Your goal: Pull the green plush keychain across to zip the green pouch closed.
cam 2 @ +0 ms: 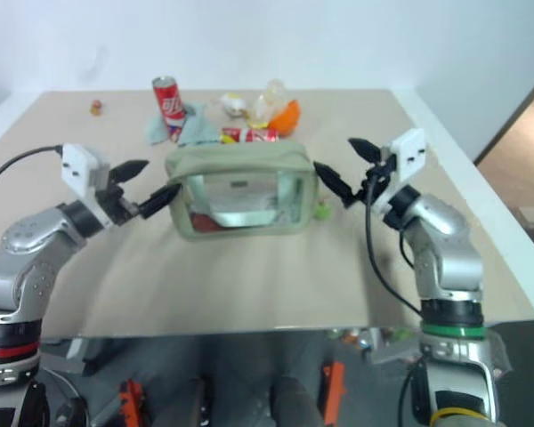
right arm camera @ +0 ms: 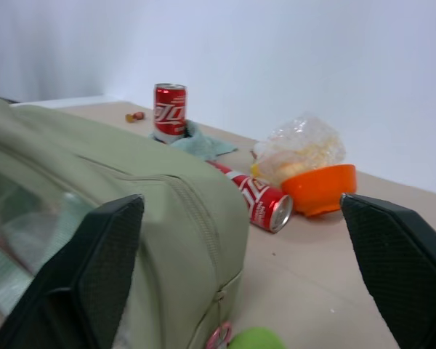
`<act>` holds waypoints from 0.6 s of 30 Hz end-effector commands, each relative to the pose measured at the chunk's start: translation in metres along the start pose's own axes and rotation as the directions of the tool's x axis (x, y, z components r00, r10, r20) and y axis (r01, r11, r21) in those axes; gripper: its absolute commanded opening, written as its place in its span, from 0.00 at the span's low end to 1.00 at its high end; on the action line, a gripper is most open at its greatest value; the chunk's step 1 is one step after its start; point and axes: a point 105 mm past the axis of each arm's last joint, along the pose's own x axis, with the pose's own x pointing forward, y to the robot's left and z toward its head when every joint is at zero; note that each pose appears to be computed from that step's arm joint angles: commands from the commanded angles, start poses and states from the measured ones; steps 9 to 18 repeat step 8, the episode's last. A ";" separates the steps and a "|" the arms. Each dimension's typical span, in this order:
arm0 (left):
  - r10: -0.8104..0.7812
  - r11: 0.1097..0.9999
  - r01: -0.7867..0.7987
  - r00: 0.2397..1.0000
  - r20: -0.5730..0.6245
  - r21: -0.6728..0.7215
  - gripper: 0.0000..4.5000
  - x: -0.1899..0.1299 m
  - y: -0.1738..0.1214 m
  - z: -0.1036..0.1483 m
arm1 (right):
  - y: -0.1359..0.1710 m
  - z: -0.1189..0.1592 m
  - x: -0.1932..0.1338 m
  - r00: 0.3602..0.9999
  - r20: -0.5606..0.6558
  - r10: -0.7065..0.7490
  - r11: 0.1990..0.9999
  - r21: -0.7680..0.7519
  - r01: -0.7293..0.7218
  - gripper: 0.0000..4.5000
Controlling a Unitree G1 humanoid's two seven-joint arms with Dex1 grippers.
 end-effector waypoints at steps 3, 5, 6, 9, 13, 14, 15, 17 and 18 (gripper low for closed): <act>0.020 1.000 -0.019 0.999 0.044 -0.024 0.99 -0.030 0.005 0.022 | 0.002 0.030 -0.033 0.999 0.001 0.050 0.998 -0.032 -0.050 0.98; 0.072 0.997 -0.071 0.997 -0.009 0.017 0.99 -0.045 0.005 0.014 | 0.021 0.029 -0.040 0.994 -0.033 0.105 0.994 -0.013 -0.105 0.98; 0.090 0.995 -0.088 0.995 -0.037 0.044 0.99 -0.049 0.005 0.009 | 0.029 0.028 -0.042 0.991 -0.044 0.123 0.992 -0.004 -0.124 0.98; 0.095 0.995 -0.090 0.989 -0.110 0.054 0.99 -0.057 -0.004 -0.007 | 0.053 0.017 -0.044 0.983 -0.069 0.170 0.985 0.004 -0.170 0.98; 0.095 0.995 -0.090 0.989 -0.110 0.054 0.99 -0.057 -0.004 -0.007 | 0.053 0.017 -0.044 0.983 -0.069 0.170 0.985 0.004 -0.170 0.98; 0.095 0.995 -0.090 0.989 -0.110 0.054 0.99 -0.057 -0.004 -0.007 | 0.053 0.017 -0.044 0.983 -0.069 0.170 0.985 0.004 -0.170 0.98; 0.095 0.995 -0.090 0.989 -0.110 0.054 0.99 -0.057 -0.004 -0.007 | 0.053 0.017 -0.044 0.983 -0.069 0.170 0.985 0.004 -0.170 0.98; 0.095 0.995 -0.090 0.989 -0.110 0.054 0.99 -0.057 -0.004 -0.007 | 0.053 0.017 -0.044 0.983 -0.069 0.170 0.985 0.004 -0.170 0.98; 0.095 0.995 -0.090 0.989 -0.110 0.054 0.99 -0.057 -0.004 -0.007 | 0.053 0.017 -0.044 0.983 -0.069 0.170 0.985 0.004 -0.170 0.98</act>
